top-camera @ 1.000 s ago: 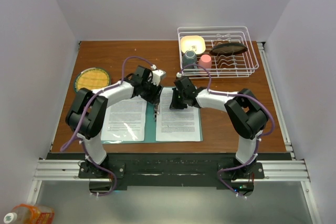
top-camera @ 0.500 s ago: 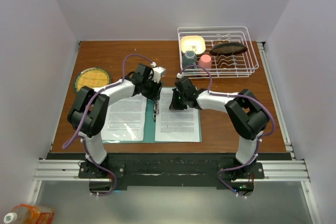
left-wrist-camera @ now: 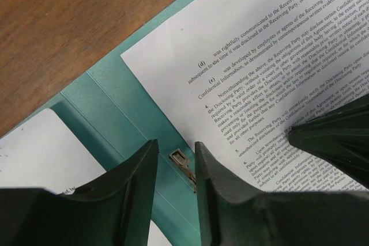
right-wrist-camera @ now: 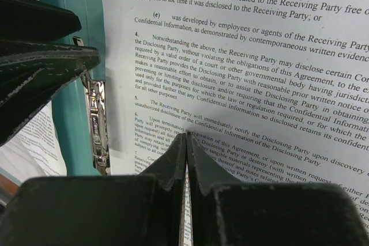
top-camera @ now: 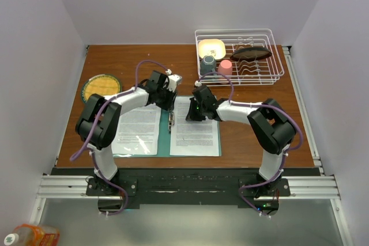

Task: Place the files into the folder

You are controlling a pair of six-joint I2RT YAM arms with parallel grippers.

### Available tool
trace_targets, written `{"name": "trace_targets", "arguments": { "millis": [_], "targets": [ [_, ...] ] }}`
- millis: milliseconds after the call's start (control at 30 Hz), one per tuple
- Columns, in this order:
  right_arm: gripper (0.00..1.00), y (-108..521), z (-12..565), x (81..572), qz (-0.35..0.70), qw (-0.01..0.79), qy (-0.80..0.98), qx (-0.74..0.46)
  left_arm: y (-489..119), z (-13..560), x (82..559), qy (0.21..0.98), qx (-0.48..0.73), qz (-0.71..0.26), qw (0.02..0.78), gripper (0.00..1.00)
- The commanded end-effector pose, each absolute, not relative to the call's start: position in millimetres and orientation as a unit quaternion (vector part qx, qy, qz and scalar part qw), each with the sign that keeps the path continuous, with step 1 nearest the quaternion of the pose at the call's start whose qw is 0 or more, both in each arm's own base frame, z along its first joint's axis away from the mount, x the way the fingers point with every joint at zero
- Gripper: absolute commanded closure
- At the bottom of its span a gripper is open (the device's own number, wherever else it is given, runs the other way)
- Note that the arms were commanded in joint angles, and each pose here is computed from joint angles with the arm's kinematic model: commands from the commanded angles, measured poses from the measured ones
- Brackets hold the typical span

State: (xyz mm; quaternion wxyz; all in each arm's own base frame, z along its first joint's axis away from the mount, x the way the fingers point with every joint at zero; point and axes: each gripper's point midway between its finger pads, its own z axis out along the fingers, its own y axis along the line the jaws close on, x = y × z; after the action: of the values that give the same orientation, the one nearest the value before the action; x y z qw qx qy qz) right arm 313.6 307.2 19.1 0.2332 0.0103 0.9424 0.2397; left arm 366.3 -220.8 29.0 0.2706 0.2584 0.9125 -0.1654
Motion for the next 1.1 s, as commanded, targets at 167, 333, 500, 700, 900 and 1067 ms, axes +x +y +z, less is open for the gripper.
{"name": "trace_targets", "arguments": {
  "millis": [167,333,500,700,900,1067],
  "targets": [
    [0.98,286,-13,282,0.190,0.179,0.965,0.009,-227,36,376,0.909,0.253,-0.179,0.278,0.67],
    [0.98,287,-14,281,0.191,0.178,0.965,0.009,-230,47,373,0.902,0.269,-0.189,0.280,0.93],
    [0.98,286,-16,281,0.188,0.177,0.966,0.009,-231,82,367,0.886,0.290,-0.201,0.302,0.96],
    [0.99,286,-17,282,0.188,0.177,0.966,0.013,-230,99,350,0.876,0.309,-0.215,0.303,0.96],
    [0.99,283,-20,280,0.182,0.174,0.968,0.014,-223,97,328,0.872,0.330,-0.223,0.286,0.97],
    [0.99,283,-20,280,0.179,0.172,0.968,0.021,-219,99,308,0.863,0.353,-0.234,0.276,0.93]
  ]
}}
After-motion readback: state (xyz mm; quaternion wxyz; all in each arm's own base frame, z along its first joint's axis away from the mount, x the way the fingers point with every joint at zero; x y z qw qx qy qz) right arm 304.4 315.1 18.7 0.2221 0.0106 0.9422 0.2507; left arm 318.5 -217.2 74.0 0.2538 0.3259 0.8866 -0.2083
